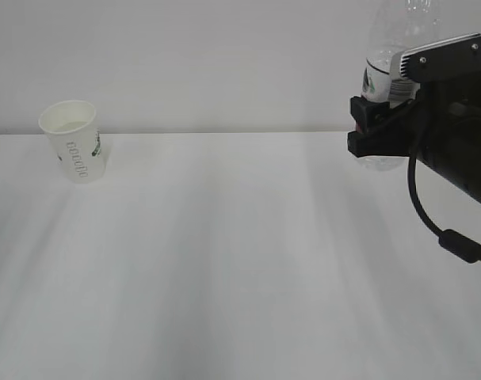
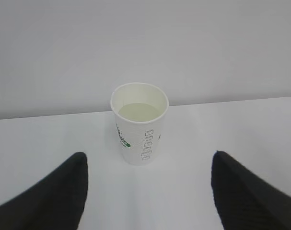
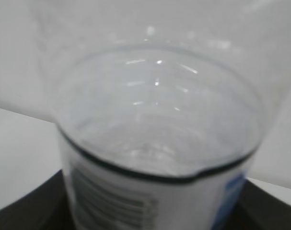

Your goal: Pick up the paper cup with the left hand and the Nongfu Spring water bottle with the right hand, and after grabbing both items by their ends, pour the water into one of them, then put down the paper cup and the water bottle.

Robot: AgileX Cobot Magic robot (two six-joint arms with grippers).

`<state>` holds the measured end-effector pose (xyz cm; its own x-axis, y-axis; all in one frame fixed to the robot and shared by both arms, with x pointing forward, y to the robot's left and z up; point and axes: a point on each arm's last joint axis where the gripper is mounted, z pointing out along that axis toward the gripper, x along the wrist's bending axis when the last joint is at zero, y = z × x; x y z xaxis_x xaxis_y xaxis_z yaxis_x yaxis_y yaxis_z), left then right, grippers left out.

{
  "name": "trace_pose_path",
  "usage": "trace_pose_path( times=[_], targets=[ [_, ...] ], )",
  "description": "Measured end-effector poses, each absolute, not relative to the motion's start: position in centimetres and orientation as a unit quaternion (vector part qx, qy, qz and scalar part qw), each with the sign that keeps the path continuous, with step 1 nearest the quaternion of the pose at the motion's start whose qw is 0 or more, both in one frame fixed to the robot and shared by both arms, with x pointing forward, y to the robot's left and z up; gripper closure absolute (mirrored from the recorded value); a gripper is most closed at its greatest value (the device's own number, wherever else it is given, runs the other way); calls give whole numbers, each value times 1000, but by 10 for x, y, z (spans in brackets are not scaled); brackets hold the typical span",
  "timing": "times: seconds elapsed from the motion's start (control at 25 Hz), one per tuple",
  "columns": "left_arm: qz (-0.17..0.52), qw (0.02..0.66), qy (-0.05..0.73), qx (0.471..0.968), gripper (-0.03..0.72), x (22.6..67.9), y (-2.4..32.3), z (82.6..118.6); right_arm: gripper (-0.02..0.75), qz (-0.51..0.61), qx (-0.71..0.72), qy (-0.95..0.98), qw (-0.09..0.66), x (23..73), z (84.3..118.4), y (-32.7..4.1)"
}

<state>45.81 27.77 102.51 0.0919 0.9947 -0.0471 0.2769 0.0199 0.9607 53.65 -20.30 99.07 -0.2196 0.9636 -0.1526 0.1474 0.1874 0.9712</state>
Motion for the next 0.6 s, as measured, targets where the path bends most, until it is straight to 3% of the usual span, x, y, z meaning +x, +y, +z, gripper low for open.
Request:
trace_pose_path(
  times=[0.6],
  targets=[
    [391,456,548,582,109,457,278,1025,262,451,424,627,472,538,994,-205]
  ],
)
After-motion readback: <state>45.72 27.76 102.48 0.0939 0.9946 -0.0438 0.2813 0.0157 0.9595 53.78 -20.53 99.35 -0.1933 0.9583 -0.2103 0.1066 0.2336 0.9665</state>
